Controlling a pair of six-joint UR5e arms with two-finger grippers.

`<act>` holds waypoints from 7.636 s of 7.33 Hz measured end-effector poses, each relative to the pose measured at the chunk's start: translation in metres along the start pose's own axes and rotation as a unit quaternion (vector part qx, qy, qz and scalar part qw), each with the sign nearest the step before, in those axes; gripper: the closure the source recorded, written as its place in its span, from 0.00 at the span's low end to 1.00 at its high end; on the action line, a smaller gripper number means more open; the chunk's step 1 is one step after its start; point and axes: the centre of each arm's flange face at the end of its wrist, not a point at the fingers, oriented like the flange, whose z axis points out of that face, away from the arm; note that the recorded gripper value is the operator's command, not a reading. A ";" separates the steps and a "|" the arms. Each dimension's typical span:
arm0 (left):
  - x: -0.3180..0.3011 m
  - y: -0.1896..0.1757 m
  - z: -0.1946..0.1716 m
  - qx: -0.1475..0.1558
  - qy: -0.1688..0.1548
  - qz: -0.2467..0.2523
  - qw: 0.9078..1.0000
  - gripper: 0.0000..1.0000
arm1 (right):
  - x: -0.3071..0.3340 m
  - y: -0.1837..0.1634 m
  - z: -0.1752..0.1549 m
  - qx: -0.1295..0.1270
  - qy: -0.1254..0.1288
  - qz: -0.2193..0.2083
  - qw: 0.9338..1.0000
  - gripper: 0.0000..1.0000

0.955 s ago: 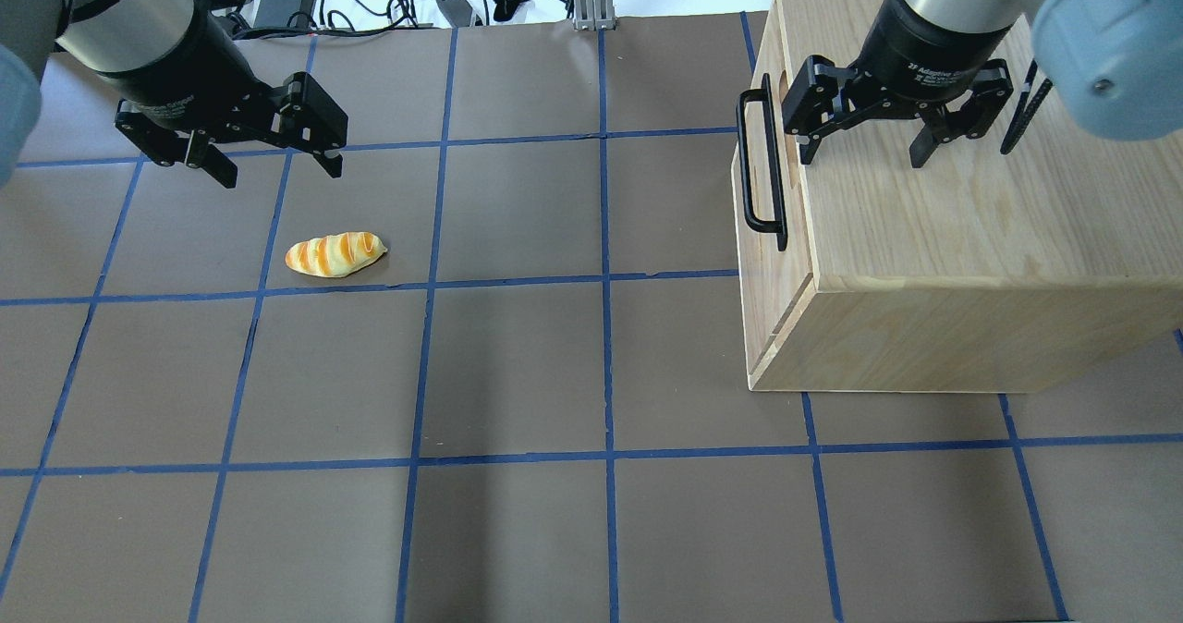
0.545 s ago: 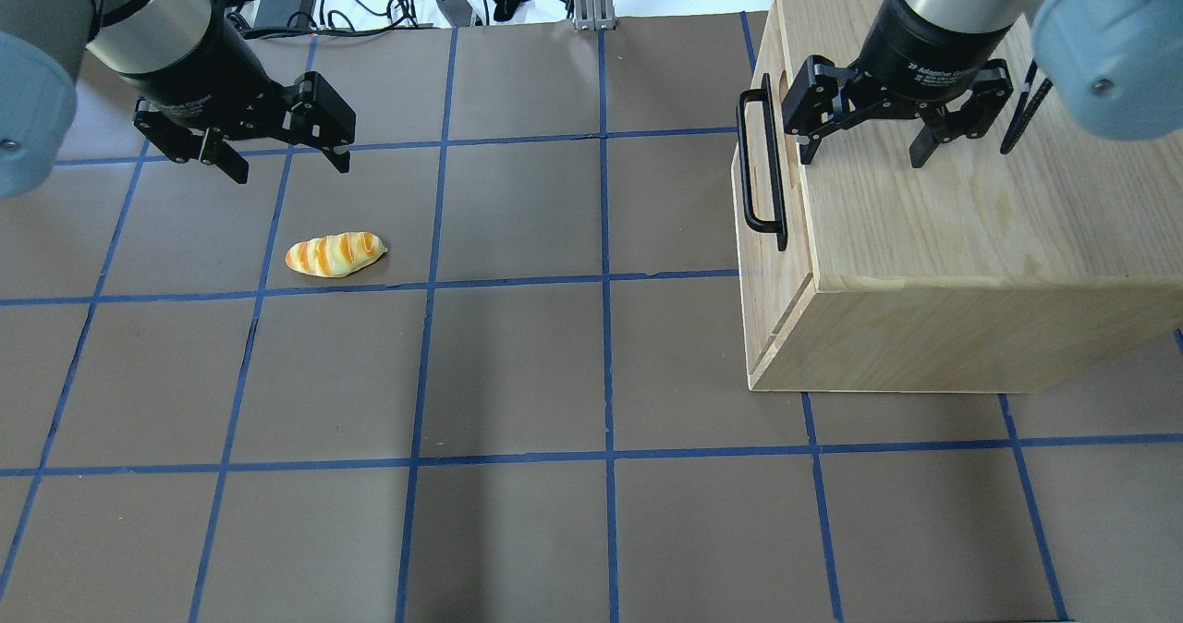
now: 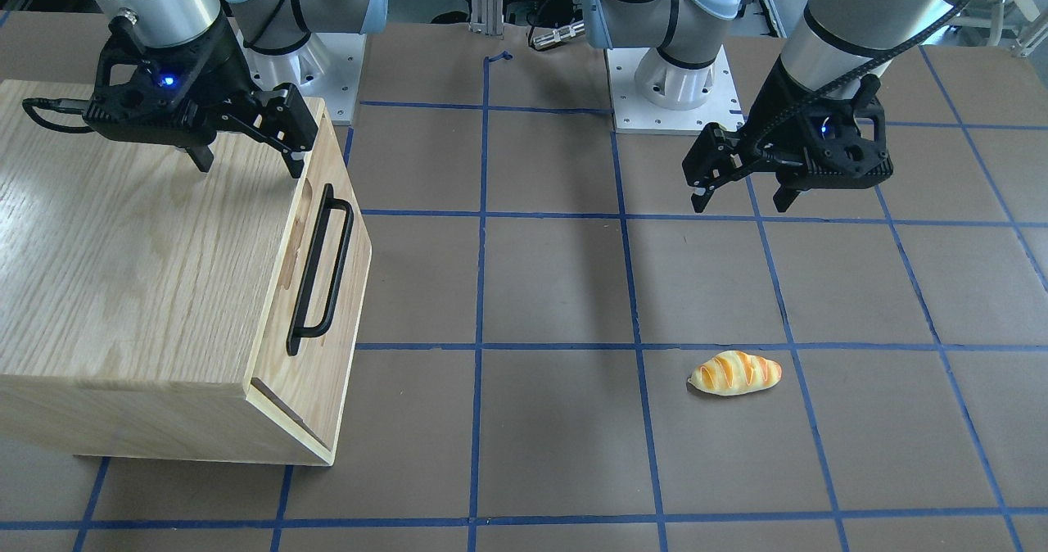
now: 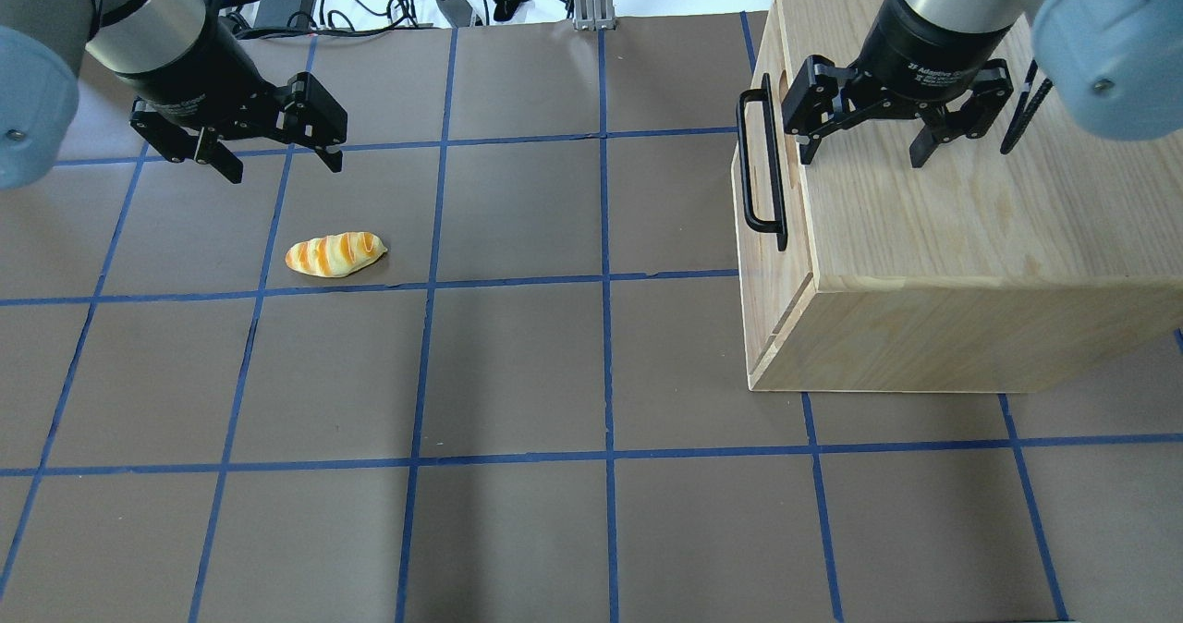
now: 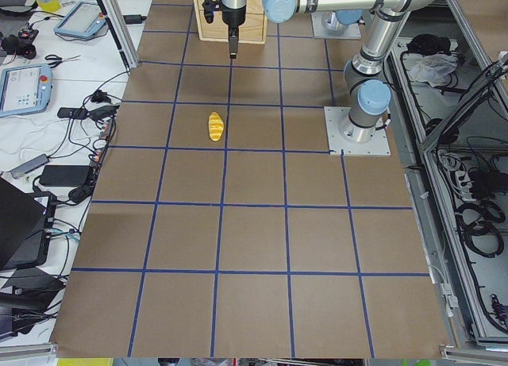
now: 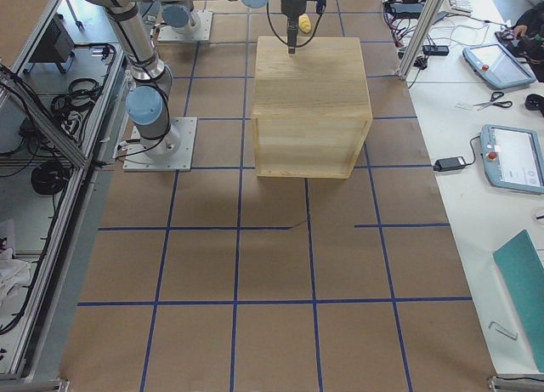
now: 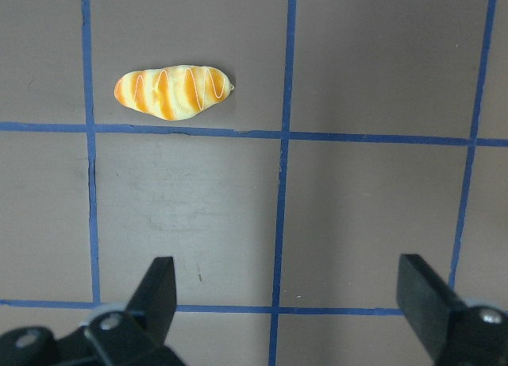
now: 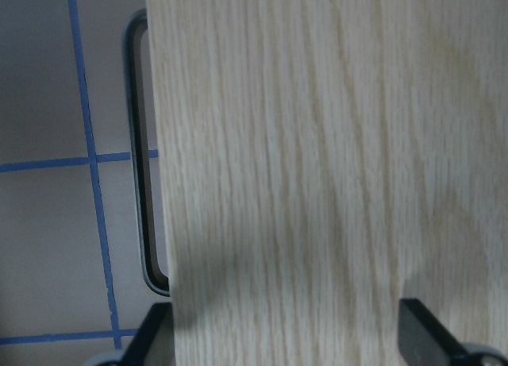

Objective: Open upper drawer

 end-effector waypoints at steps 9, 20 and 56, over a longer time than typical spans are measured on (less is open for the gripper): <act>0.189 -0.005 0.050 0.080 0.110 0.050 0.989 0.00 | 0.000 0.000 0.000 0.000 -0.001 0.000 1.000 0.00; 0.301 0.005 0.088 0.010 0.156 -0.141 0.978 0.00 | 0.000 0.000 0.000 0.000 0.000 0.000 1.000 0.00; 0.283 -0.018 0.111 0.023 0.109 -0.106 0.988 0.00 | 0.000 0.000 0.000 0.000 0.000 0.000 1.000 0.00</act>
